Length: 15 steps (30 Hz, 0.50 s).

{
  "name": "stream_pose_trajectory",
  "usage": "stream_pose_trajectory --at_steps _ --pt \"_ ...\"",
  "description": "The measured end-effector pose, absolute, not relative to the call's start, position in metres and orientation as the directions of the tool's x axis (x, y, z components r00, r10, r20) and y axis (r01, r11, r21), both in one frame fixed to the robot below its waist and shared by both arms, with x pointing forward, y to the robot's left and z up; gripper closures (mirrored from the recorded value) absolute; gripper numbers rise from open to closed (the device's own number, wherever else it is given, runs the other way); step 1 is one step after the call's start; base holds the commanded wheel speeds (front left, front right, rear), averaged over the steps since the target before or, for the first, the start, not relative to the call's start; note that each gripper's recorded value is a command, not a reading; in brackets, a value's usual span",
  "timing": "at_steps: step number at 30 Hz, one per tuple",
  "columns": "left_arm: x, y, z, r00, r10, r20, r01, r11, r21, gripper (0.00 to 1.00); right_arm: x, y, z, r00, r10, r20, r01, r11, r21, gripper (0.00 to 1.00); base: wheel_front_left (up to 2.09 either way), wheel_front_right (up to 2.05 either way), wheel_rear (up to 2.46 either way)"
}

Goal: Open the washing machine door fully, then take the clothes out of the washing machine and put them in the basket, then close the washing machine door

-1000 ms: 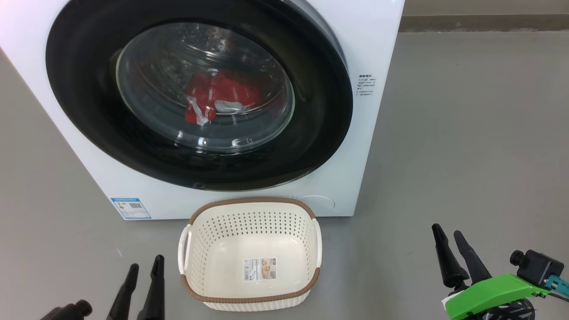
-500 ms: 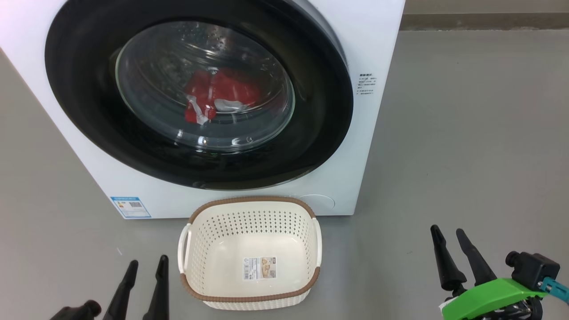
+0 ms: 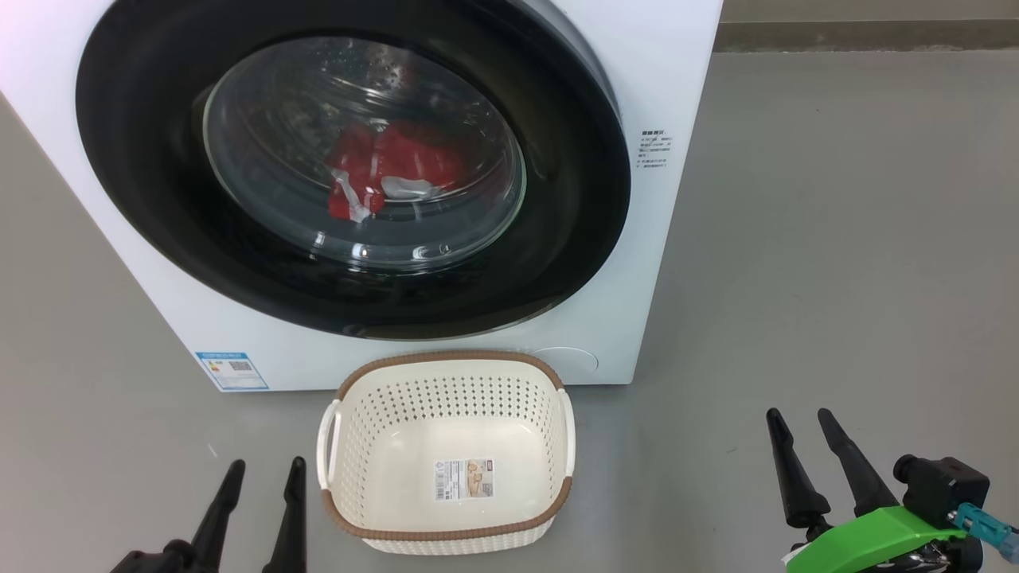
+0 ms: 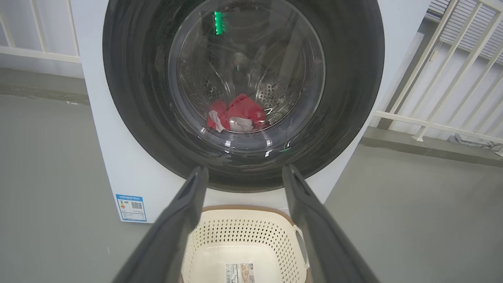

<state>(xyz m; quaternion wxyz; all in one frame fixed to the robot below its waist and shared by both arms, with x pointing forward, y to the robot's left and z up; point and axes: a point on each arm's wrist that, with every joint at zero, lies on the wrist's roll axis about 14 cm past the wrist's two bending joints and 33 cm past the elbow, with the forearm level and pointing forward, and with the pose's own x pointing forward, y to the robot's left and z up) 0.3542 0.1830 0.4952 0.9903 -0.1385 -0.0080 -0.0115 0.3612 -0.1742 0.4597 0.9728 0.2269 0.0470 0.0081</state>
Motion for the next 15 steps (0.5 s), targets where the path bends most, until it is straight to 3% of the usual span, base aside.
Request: stream_pose_trajectory --at_steps 15 --pt "0.3476 0.1855 0.4948 0.999 -0.029 0.037 0.034 0.989 -0.141 0.00 0.3563 -0.1733 0.4614 0.997 0.051 -0.064 -0.029 0.951 0.309 0.00 0.00 0.00 0.00"
